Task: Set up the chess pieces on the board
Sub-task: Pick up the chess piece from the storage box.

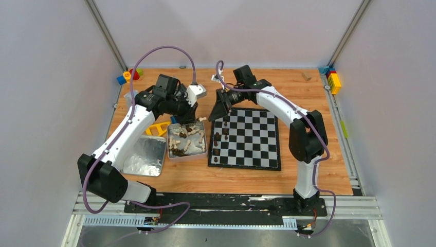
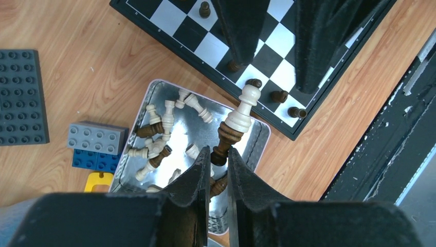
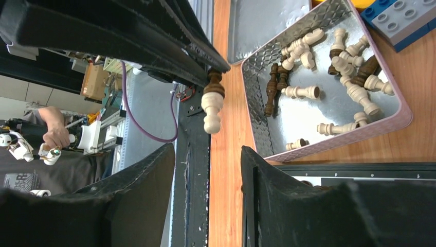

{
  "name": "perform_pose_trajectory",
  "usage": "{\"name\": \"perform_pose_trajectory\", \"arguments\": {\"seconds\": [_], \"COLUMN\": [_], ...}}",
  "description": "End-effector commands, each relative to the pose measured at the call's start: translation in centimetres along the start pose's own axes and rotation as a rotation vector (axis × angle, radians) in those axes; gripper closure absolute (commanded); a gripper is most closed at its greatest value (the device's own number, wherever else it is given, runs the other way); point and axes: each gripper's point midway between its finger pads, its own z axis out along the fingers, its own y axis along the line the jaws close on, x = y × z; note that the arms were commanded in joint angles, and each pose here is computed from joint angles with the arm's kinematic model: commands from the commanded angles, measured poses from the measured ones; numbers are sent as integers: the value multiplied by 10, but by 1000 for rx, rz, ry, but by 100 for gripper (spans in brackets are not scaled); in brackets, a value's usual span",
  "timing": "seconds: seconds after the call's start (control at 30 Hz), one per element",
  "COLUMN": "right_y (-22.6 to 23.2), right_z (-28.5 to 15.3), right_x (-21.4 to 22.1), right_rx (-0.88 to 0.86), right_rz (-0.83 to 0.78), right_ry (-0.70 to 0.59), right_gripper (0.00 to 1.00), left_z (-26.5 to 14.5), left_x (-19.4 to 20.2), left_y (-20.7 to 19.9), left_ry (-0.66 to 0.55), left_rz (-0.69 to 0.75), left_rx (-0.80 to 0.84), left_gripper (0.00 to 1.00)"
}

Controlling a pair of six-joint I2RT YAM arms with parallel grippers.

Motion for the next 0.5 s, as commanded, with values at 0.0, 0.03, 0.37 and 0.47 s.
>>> {"name": "perform_pose_trajectory", "arguments": {"seconds": [0.0, 0.03, 0.37, 0.47], "right_y": [6, 5, 7, 9], "right_z": [4, 6, 19, 21], "right_x": [-19, -20, -20, -20], "right_rx": [-46, -49, -72, -81], "right_rz": [-23, -17, 8, 7], "right_ry": [-27, -26, -9, -4], "right_gripper": [50, 51, 54, 57], "left_z": [-2, -2, 0, 0], "left_x": [-10, -9, -8, -6], "left_y": [-8, -8, -11, -11], "left_ry": [-38, -37, -27, -22], "left_rz": [-1, 1, 9, 12], "left_rx": [18, 19, 17, 13], "left_gripper": [100, 100, 100, 100]}}
